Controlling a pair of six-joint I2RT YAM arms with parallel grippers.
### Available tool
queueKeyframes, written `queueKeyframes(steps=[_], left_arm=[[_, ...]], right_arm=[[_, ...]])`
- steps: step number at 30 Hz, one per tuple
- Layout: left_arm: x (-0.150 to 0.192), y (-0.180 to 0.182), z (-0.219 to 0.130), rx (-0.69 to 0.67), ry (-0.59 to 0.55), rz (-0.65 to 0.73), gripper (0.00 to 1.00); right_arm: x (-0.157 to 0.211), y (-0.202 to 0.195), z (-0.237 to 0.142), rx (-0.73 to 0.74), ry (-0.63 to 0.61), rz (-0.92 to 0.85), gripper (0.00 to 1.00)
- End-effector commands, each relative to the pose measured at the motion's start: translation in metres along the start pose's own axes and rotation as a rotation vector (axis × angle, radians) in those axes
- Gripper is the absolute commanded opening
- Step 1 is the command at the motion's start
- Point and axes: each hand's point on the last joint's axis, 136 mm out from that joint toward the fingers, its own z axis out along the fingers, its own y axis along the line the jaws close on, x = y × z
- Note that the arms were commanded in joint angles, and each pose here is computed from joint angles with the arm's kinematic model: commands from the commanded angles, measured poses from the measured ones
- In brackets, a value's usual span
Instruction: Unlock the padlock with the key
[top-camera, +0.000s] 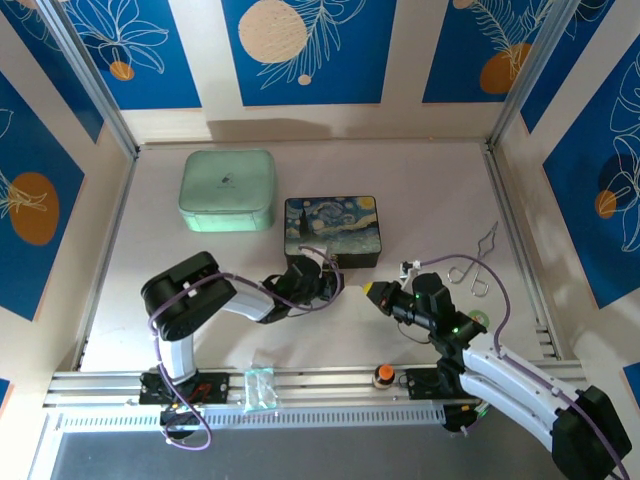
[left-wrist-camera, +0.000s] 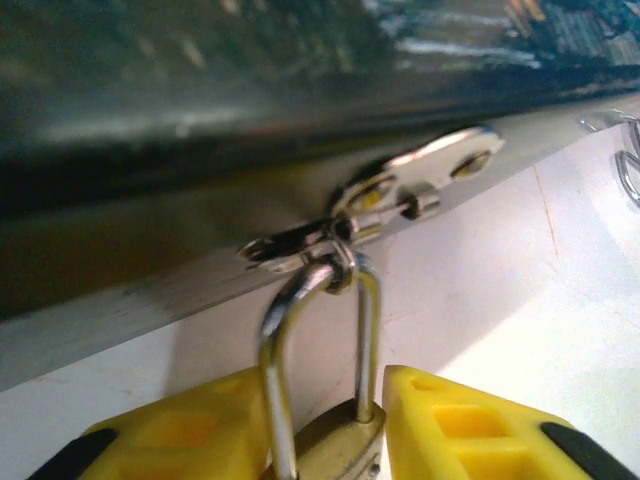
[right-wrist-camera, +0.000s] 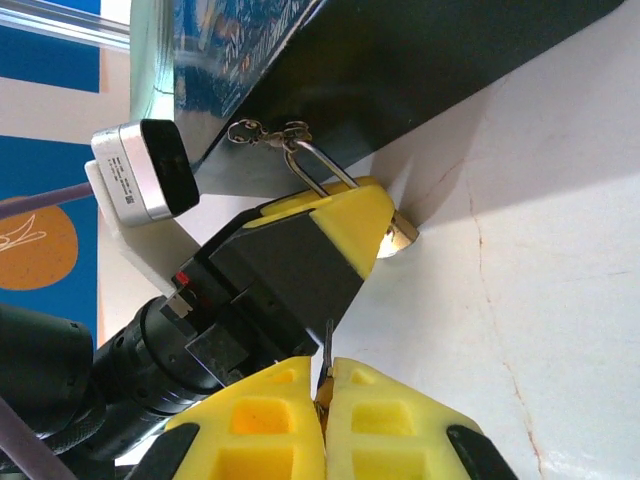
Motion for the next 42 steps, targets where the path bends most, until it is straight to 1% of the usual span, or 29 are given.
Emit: queueKeyframes(steps=[1, 3, 6, 8, 9, 12, 14, 15, 17, 20, 23, 25, 30, 34, 38, 42], left_arm=[[0.015, 0.016, 0.005, -0.085, 0.014, -0.018, 0.29], [0.016, 0.018, 0.005, -0.103, 0.01, -0.016, 0.25], [0.012, 0.012, 0.001, -0.081, 0.001, -0.024, 0.18], [0.008, 0.01, -0.002, -0.08, -0.006, -0.048, 0.17], [0.006, 0.009, -0.005, -0.086, -0.007, -0.07, 0.17], [-0.001, 0.007, -0.013, -0.078, -0.041, -0.171, 0.13], [-0.005, 0.007, -0.017, -0.066, -0.065, -0.24, 0.13], [-0.007, 0.005, -0.019, -0.055, -0.076, -0.266, 0.12], [-0.01, 0.001, -0.02, -0.025, -0.087, -0.327, 0.09], [-0.015, -0.007, -0.019, 0.029, -0.105, -0.418, 0.03], [-0.017, -0.01, -0.018, 0.041, -0.11, -0.473, 0.01], [-0.021, -0.012, -0.02, 0.054, -0.12, -0.51, 0.0], [-0.032, -0.026, -0.024, 0.108, -0.132, -0.588, 0.0], [-0.039, -0.032, -0.029, 0.154, -0.161, -0.671, 0.0], [-0.043, -0.035, -0.033, 0.176, -0.182, -0.709, 0.0], [-0.042, -0.036, -0.031, 0.191, -0.172, -0.783, 0.0]], right_arm=[[-0.003, 0.002, 0.0, -0.003, -0.025, 0.019, 0.0], [-0.002, 0.001, 0.001, 0.001, -0.026, 0.017, 0.0], [0.0, -0.004, 0.003, 0.023, -0.022, 0.029, 0.0], [0.002, -0.011, 0.007, 0.045, -0.008, 0.064, 0.0], [0.004, -0.015, 0.01, 0.056, 0.008, 0.089, 0.0], [0.006, -0.015, 0.02, 0.011, 0.04, 0.155, 0.0], [0.008, -0.014, 0.026, -0.005, 0.055, 0.197, 0.0], [0.008, -0.014, 0.028, -0.005, 0.062, 0.223, 0.0], [0.008, -0.013, 0.03, 0.0, 0.055, 0.273, 0.0], [0.007, -0.016, 0.029, 0.036, 0.002, 0.328, 0.0], [0.005, -0.021, 0.024, 0.076, -0.091, 0.348, 0.0], [0.005, -0.028, 0.02, 0.103, -0.145, 0.363, 0.0], [0.005, -0.038, 0.017, 0.11, -0.222, 0.398, 0.0], [-0.002, -0.032, 0.016, 0.07, -0.274, 0.432, 0.0], [-0.01, -0.018, 0.017, 0.046, -0.314, 0.4, 0.0], [-0.015, -0.013, 0.02, 0.025, -0.341, 0.374, 0.0]])
